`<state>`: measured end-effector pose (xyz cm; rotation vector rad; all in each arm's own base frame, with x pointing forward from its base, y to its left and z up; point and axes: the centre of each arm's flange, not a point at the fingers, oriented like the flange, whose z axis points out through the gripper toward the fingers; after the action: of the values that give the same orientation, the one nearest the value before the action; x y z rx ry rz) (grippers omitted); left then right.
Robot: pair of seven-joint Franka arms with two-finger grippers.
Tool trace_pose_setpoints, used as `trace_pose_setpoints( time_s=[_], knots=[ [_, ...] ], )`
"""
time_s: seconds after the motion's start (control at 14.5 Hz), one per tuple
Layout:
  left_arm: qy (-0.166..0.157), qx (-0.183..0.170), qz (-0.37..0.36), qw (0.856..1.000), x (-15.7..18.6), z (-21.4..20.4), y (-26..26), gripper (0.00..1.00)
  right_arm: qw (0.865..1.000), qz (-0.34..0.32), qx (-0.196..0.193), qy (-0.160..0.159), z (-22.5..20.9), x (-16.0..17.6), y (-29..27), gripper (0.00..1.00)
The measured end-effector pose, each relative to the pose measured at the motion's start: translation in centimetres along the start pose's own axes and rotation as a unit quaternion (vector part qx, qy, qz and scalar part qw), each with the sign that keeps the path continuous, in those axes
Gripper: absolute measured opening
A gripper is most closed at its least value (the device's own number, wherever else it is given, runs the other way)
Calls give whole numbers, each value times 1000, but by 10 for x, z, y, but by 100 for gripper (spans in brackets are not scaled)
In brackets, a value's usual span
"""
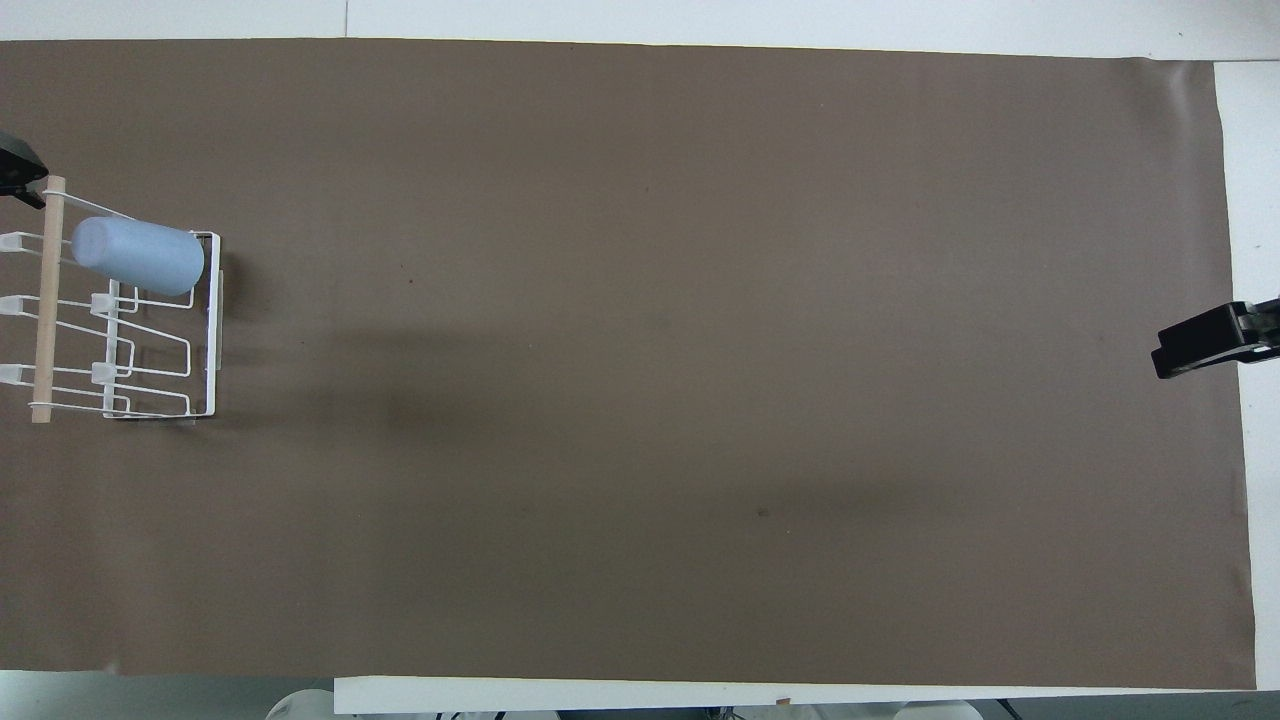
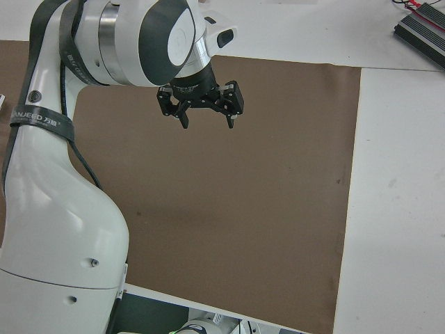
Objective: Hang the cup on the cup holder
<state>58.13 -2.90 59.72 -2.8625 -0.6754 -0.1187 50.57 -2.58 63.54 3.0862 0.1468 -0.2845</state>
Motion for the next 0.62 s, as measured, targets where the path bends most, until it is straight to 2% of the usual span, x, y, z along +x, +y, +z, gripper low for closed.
trace_pose_setpoints(
  time_s=[0.21,0.34,0.48,0.62],
  knots=[
    [-48,-72,91,992,-13,0,19,100,1000,1,0,0,0,0,1,100],
    [-84,-81,172,978,-23,2,20,100,1000,1,0,0,0,0,1,100],
    [-106,-79,244,961,-31,3,18,100,1000,1,0,0,0,0,1,100],
    [-122,-77,279,949,-37,8,14,100,1000,1,0,0,0,0,1,100]
  ],
)
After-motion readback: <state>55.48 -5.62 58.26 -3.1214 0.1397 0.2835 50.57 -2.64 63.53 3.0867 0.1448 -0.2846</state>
